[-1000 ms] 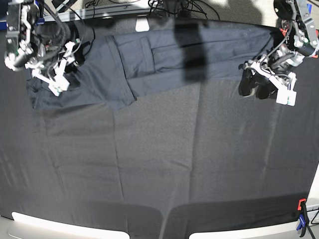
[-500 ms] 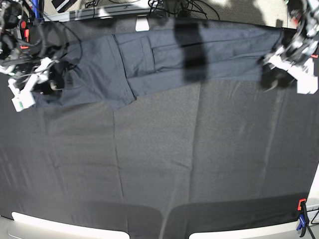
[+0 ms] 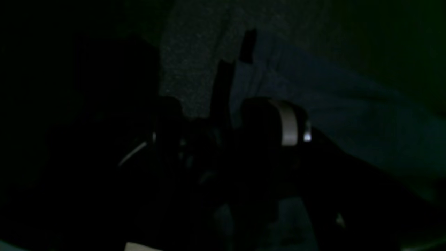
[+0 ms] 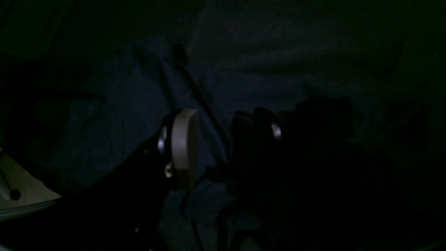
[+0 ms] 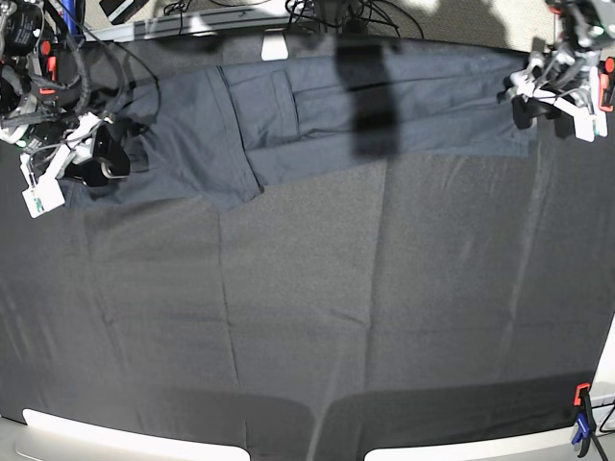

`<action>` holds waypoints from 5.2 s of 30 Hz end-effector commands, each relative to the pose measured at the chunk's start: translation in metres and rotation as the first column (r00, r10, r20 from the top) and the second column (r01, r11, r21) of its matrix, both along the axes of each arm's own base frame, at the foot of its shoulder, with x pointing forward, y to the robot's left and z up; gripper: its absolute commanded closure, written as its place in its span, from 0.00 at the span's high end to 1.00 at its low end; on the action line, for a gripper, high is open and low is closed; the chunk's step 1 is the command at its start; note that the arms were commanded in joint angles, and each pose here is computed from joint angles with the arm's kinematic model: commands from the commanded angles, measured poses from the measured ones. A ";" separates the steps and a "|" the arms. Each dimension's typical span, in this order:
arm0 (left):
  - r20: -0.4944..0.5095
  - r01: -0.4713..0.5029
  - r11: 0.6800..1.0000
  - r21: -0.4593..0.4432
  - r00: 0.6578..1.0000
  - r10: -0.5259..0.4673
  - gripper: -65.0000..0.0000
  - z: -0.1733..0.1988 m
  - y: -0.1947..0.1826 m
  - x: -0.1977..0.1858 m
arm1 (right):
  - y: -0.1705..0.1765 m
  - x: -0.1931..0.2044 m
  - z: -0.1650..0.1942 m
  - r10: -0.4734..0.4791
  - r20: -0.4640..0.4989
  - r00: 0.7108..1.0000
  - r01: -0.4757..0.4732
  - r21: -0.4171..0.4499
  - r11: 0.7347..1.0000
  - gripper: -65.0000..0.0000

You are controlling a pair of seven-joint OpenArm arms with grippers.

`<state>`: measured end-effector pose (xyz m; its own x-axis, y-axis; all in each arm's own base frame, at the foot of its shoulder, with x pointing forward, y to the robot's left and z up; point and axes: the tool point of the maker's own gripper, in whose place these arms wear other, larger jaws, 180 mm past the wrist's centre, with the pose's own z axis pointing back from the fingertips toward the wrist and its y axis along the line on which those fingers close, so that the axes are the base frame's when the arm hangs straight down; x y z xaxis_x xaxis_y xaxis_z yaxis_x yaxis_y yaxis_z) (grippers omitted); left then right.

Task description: Layout the t-shirt on the table in an organized manner, then fold the t-shirt properly

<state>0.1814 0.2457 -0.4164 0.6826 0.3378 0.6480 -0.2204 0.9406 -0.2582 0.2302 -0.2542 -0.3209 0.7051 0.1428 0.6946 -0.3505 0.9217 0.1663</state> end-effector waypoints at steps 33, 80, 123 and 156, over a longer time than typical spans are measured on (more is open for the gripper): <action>0.142 0.056 0.993 0.108 0.987 -0.071 0.00 0.064 0.032 0.053 | -0.001 0.037 0.039 0.013 0.150 0.989 -0.013 0.000 1.000 0.39; 0.426 0.771 0.631 -0.087 0.602 -0.676 0.47 0.137 -0.295 0.048 | 0.000 0.037 0.039 0.011 0.155 0.988 -0.012 0.004 1.000 0.39; 0.329 0.413 0.890 0.195 0.827 -0.456 0.47 0.118 -0.096 0.070 | -0.047 -0.024 -0.073 -0.179 -0.301 0.937 0.246 0.202 0.948 0.58; 0.327 0.413 0.889 0.197 0.827 -0.457 0.47 0.117 -0.096 0.070 | -0.008 0.040 0.023 -0.077 0.048 0.996 0.061 0.275 0.960 0.00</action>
<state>0.2465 0.1507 -0.3122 0.5025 -0.0341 0.8639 0.2917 0.9473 -0.1324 0.2636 -0.2603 -0.3129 0.7032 -0.1055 0.7031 -0.2785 0.8690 0.4089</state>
